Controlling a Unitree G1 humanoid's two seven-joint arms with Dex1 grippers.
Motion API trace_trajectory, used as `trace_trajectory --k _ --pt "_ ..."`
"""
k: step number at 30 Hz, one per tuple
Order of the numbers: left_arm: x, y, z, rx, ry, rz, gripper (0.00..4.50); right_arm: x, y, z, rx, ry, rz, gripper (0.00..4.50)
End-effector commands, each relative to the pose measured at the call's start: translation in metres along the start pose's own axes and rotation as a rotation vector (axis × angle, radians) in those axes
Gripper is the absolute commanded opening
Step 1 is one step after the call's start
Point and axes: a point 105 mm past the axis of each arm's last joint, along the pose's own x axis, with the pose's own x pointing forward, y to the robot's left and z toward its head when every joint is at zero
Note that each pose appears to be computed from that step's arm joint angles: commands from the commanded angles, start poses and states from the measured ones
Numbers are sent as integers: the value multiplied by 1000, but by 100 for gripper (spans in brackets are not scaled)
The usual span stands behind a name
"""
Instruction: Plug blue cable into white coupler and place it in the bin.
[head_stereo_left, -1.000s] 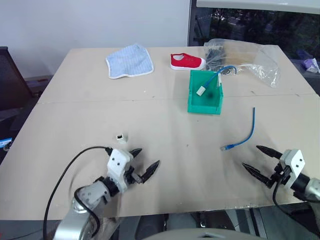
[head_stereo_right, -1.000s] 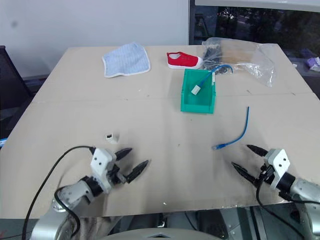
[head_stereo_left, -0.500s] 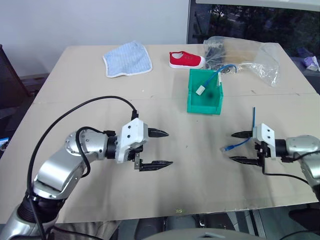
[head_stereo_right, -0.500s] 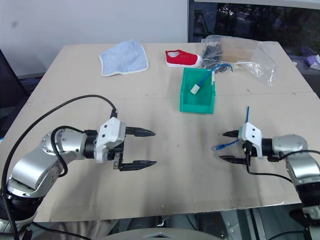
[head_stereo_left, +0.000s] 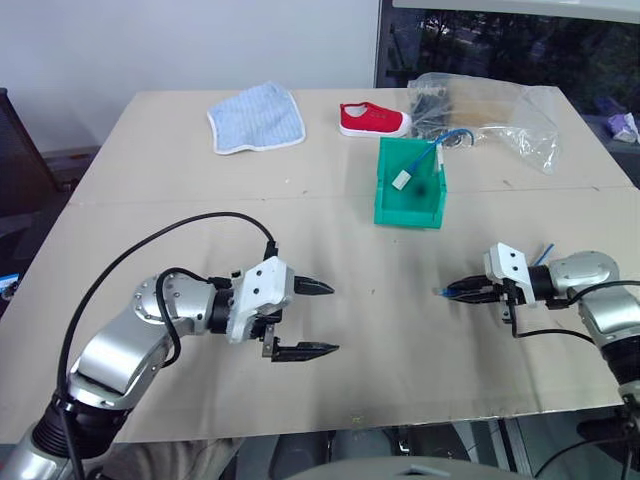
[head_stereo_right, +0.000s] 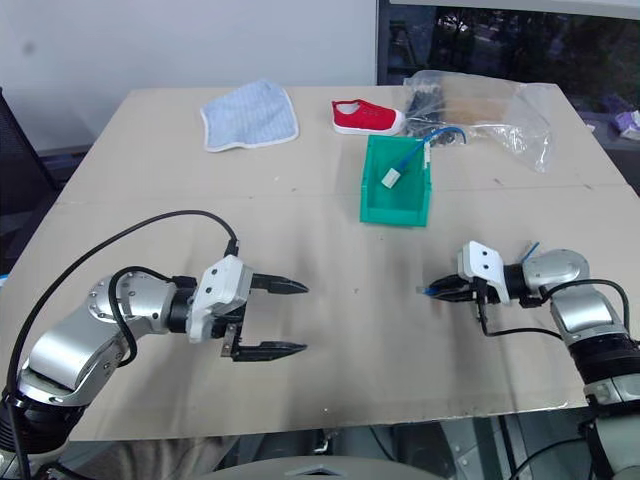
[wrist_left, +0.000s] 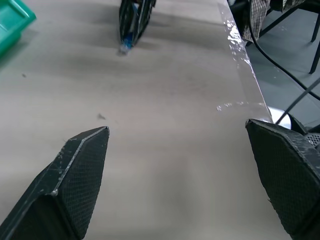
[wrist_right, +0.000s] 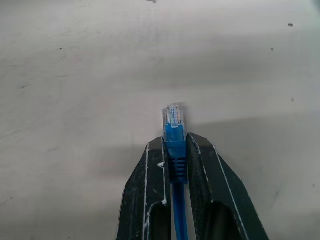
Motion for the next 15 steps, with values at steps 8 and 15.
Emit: trace_trajectory --k 8,15 --pt "-2 23 2 49 8 37 450 60 -24 54 -49 -92 31 5" --pt "19 43 -2 74 -15 64 450 34 -27 61 -11 -180 -90 299"
